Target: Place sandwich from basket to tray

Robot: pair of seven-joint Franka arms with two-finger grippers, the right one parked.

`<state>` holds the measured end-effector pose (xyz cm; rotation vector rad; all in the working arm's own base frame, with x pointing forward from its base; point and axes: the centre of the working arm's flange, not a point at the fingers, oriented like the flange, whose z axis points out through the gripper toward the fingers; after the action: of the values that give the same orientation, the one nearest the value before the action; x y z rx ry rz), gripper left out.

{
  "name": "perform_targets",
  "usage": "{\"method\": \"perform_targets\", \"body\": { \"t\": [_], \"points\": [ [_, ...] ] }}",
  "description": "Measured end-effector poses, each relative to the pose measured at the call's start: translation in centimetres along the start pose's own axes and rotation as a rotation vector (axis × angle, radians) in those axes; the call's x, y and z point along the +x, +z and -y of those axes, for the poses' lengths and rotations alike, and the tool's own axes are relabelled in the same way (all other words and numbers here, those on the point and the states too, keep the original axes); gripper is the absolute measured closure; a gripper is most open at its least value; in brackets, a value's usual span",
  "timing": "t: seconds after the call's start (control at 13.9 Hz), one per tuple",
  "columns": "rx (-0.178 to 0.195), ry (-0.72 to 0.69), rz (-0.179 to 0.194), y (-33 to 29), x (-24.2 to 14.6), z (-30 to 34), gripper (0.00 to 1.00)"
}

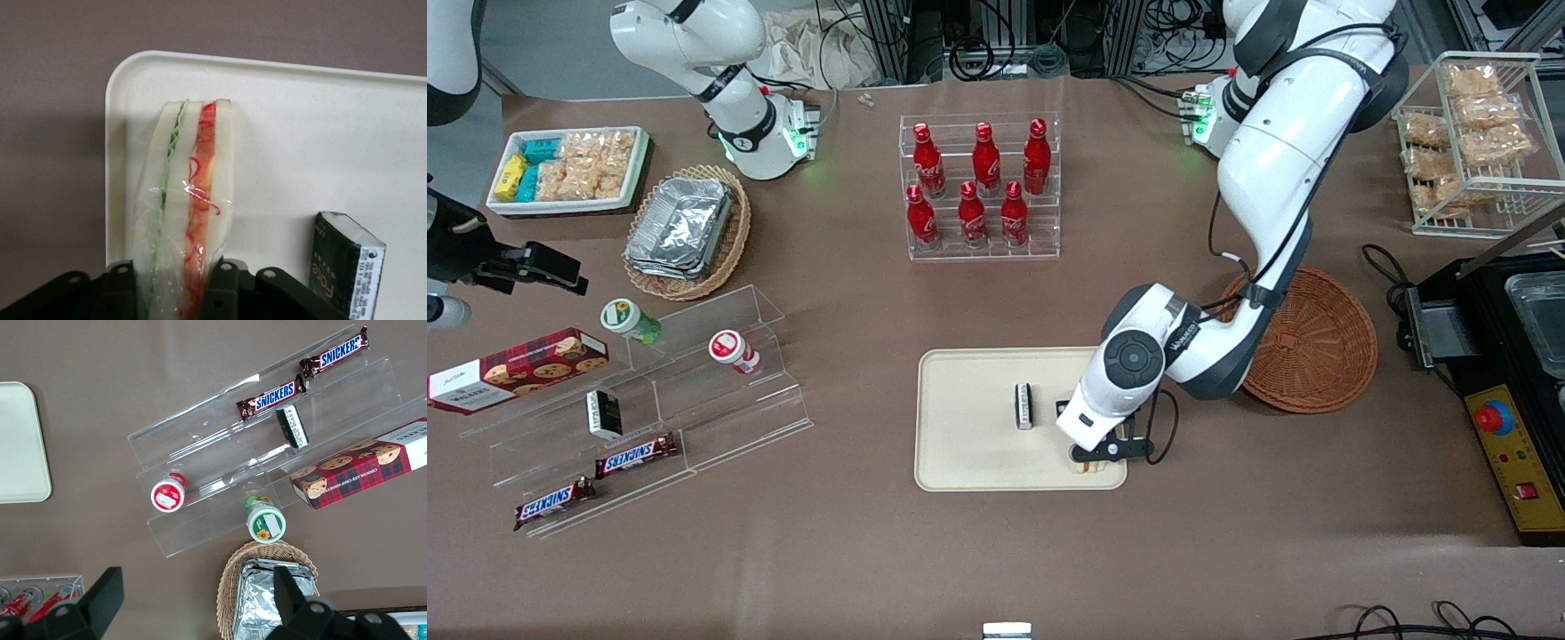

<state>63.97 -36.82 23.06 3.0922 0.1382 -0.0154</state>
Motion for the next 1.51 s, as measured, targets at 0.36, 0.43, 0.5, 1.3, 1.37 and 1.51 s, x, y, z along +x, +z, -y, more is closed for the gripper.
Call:
{"method": "perform_targets", "body": {
  "t": [0.36,0.43,0.5,1.3,1.37,1.51],
  "points": [
    [-0.003,-0.015,-0.026,-2.8,0.7,0.1,0.07],
    [-0.004,-0.018,-0.040,-4.3,0.9,0.1,0.01],
    [0.001,-0.023,-0.055,-6.3,1.2,0.3,0.00],
    [0.085,-0.041,0.015,-31.3,2.2,21.9,0.01],
    [0.085,-0.029,0.015,-32.3,2.0,24.1,0.01],
    [0.086,0.011,0.020,-33.5,1.4,27.8,0.02]
  ]
}}
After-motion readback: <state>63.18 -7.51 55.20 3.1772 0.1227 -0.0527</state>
